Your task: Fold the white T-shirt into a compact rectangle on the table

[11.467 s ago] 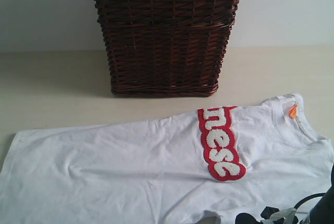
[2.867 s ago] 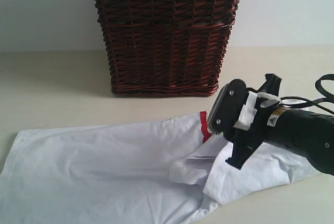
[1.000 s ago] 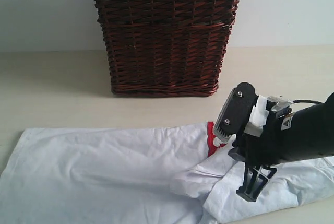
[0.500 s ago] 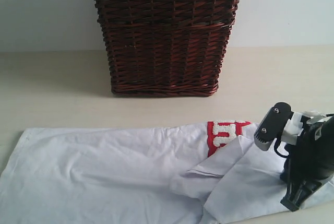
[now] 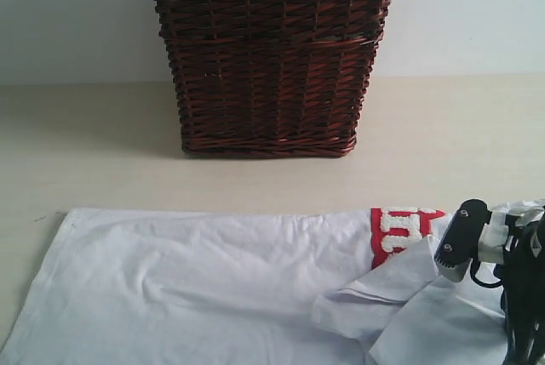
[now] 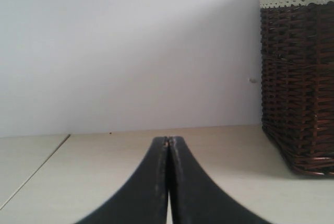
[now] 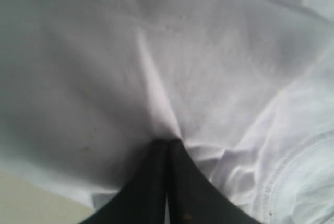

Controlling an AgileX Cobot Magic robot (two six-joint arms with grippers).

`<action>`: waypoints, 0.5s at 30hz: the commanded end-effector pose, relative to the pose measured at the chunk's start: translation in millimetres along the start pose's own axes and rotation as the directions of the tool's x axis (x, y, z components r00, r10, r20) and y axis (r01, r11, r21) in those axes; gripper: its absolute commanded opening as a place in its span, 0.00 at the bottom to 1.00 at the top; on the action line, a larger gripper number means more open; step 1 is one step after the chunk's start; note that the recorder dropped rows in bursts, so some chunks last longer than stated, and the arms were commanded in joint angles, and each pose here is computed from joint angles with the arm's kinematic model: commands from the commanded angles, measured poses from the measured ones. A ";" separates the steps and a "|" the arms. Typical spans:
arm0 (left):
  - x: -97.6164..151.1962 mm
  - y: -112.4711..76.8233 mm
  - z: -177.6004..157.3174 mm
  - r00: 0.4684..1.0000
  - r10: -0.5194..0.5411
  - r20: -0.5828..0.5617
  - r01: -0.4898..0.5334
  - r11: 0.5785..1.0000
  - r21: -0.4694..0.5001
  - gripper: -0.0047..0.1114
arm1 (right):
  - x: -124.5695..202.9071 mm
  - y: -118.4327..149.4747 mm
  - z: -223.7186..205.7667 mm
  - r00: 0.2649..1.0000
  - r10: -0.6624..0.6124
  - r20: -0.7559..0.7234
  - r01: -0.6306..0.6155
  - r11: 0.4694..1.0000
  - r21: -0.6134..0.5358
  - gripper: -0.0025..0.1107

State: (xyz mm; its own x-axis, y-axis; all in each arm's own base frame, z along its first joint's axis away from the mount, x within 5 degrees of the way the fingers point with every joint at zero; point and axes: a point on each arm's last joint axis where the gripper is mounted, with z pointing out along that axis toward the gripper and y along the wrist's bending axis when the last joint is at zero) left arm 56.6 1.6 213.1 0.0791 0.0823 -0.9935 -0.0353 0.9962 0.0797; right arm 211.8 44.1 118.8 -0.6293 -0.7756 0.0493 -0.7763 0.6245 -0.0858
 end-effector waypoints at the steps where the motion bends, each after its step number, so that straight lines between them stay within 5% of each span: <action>1: -0.2 0.1 -0.5 1.000 -0.013 0.005 0.013 1.000 -0.002 0.04 | 1.3 -3.5 0.8 1.000 -0.004 0.011 0.004 0.999 0.043 0.02; 7: -0.2 0.1 -0.5 1.000 -0.013 0.005 0.013 1.000 -0.002 0.04 | -12.7 -11.0 -8.0 0.980 0.037 0.198 -0.063 0.990 0.127 0.08; 15: -0.2 0.1 -0.5 1.000 -0.013 0.005 0.013 1.000 -0.002 0.04 | -12.8 -14.5 -66.0 0.865 0.084 0.495 -0.224 0.947 0.229 0.47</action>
State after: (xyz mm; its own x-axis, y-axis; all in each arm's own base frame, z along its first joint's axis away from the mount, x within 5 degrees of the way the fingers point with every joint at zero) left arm 56.6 1.6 213.1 0.0791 0.0823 -0.9935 -0.0353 0.9962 0.0797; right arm 230.5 50.8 157.1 -0.6099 -0.7268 -0.3157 -0.6675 0.6860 -0.2897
